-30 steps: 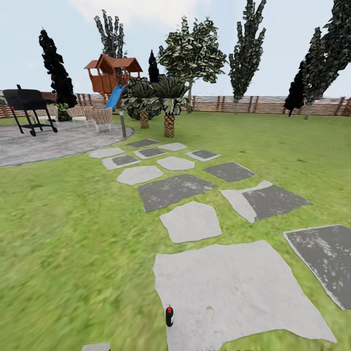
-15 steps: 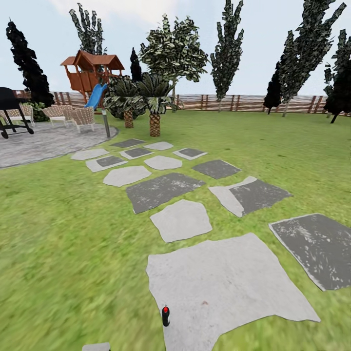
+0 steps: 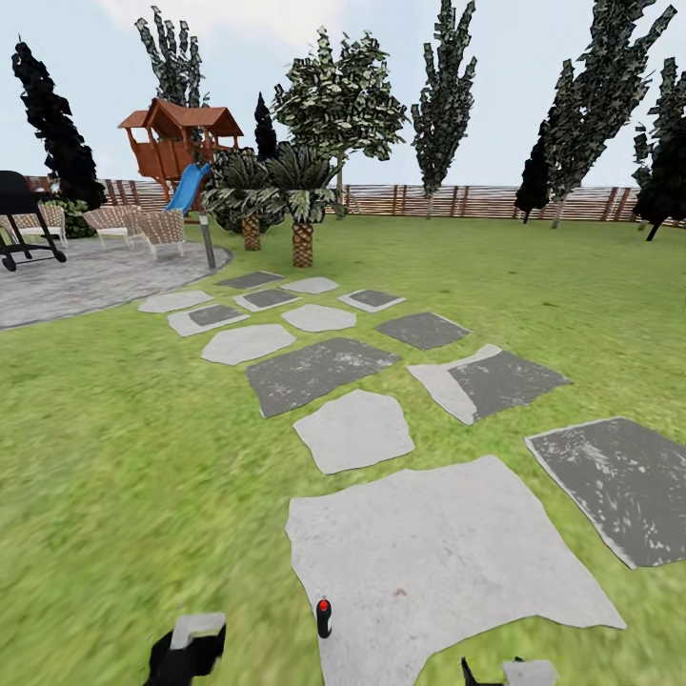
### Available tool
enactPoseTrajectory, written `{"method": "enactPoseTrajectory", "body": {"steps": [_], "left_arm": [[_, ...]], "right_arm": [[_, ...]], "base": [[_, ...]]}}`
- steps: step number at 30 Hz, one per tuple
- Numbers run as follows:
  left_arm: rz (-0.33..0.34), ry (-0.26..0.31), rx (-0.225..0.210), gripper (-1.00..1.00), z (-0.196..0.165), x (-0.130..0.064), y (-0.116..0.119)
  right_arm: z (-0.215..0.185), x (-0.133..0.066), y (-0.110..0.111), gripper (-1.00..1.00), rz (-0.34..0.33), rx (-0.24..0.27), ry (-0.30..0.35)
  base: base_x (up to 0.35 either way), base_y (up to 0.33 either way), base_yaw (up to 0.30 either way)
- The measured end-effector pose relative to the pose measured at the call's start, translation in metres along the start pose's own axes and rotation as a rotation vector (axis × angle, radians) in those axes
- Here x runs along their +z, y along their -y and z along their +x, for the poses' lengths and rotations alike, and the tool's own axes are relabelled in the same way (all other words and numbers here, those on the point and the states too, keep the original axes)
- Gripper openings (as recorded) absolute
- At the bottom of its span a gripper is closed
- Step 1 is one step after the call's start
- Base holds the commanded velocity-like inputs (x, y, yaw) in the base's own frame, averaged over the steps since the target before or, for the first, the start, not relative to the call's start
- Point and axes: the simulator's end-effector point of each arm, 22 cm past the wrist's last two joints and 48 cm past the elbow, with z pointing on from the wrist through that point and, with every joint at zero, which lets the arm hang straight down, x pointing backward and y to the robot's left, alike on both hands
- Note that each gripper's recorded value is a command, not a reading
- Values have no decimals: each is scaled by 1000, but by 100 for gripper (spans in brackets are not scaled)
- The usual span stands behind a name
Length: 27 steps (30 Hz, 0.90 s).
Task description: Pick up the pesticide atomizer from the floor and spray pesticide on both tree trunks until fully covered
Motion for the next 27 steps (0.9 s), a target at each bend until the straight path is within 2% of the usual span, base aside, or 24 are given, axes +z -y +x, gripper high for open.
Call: {"method": "enactPoseTrajectory", "body": {"steps": [1, 3, 5, 7, 10, 14, 21, 27], "left_arm": [[-4, 10, -3, 100, -25, 9, 2], [-8, -14, -3, 100, -56, 22, 4], [-7, -32, -5, 100, -73, 28, 6], [-7, -33, -6, 100, -90, 32, 8], [-6, -25, -5, 100, -103, 34, 9], [-3, -18, 2, 100, -107, 34, 8], [-9, -14, 3, 100, -111, 34, 1], [-6, -13, 2, 100, -112, 34, 4]], "right_arm": [[-30, 10, 6, 100, 9, -4, 54], [-80, 27, 16, 100, 36, -8, 126], [-113, 41, 24, 100, 61, -7, 152], [-149, 59, 31, 100, 85, -3, 152], [-179, 74, 35, 100, 96, 2, 121], [-191, 81, 32, 100, 88, -2, 103], [-192, 81, 31, 100, 86, -3, 103], [-192, 81, 33, 100, 90, 1, 102]], "base": [[0, 0, 0], [0, 0, 0], [0, 0, 0], [0, 0, 0], [0, 0, 0], [175, -116, 0], [236, -222, 0], [161, -255, -1]]}}
